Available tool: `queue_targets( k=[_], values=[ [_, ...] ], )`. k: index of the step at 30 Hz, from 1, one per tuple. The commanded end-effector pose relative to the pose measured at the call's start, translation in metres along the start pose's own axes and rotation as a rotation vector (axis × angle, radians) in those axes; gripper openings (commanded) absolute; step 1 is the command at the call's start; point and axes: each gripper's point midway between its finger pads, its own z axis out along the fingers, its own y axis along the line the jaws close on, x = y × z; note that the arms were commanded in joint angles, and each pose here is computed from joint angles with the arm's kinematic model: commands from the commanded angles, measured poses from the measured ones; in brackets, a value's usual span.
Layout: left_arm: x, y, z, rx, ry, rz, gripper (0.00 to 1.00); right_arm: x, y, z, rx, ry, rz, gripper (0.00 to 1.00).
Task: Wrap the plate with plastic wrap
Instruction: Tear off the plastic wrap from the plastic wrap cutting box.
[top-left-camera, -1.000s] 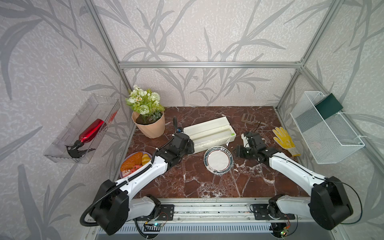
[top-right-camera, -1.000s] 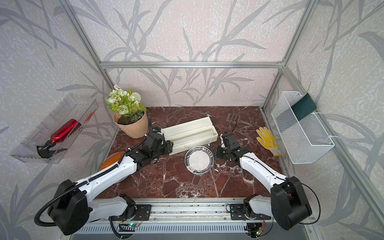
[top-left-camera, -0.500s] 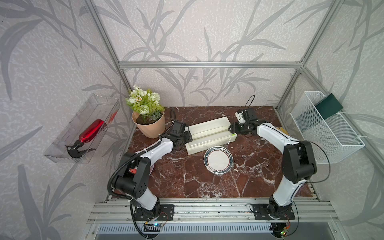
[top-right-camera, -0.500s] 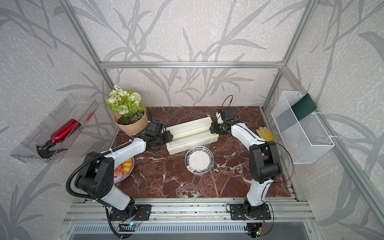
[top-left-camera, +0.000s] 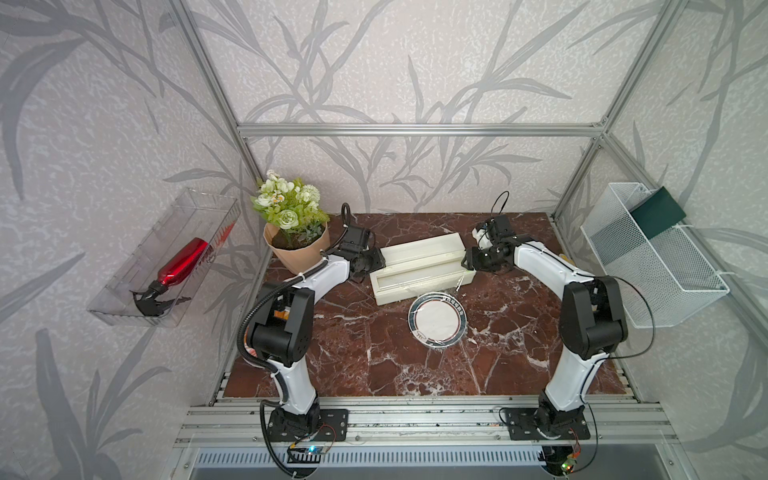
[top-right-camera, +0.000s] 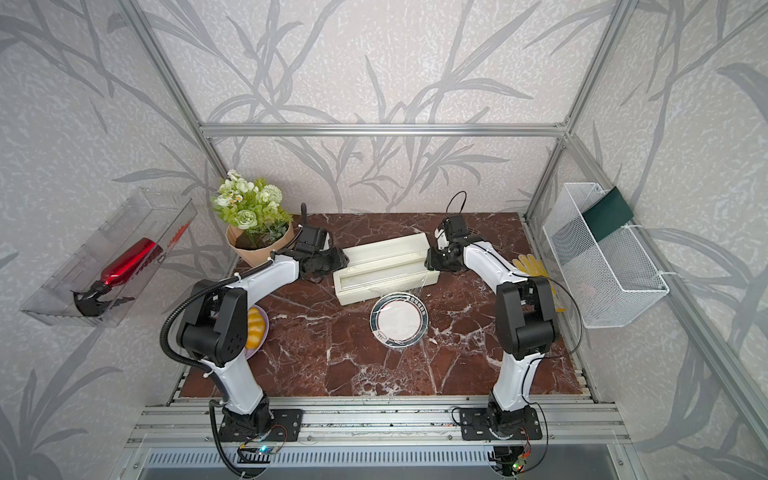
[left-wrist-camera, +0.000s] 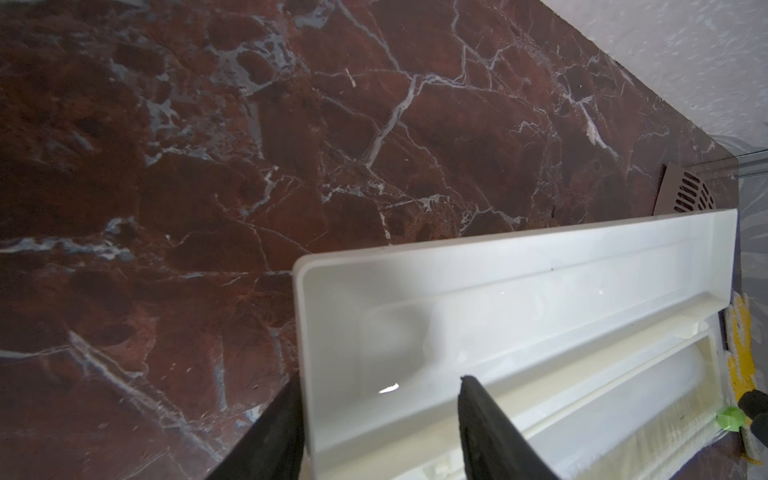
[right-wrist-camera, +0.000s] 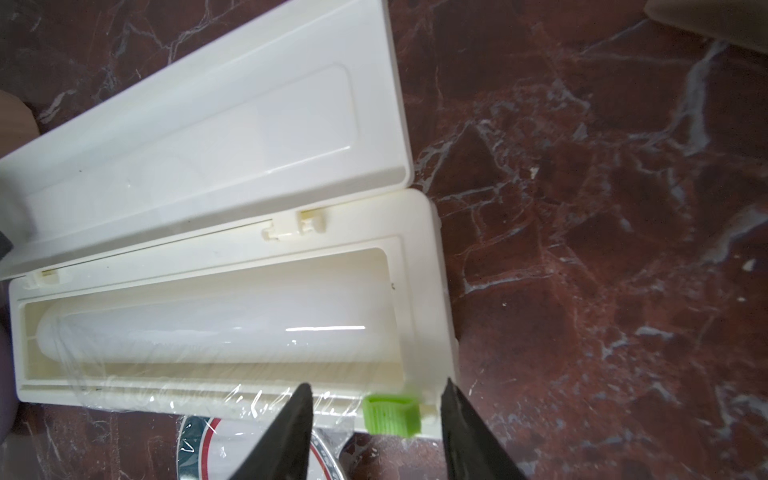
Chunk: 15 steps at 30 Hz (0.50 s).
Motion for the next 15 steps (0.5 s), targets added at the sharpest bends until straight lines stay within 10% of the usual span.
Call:
queue_targets(
  k=[1,15],
  values=[
    [-0.009,-0.007,-0.026,0.005,-0.022,0.053,0.58,-0.006,0.000,-0.039,0.063,-0.014,-0.060,0.47],
    [0.039,0.017,-0.046,0.014,-0.007,-0.135,0.54,0.003,0.004,-0.037,0.049,0.121,-0.170,0.43]
  ],
)
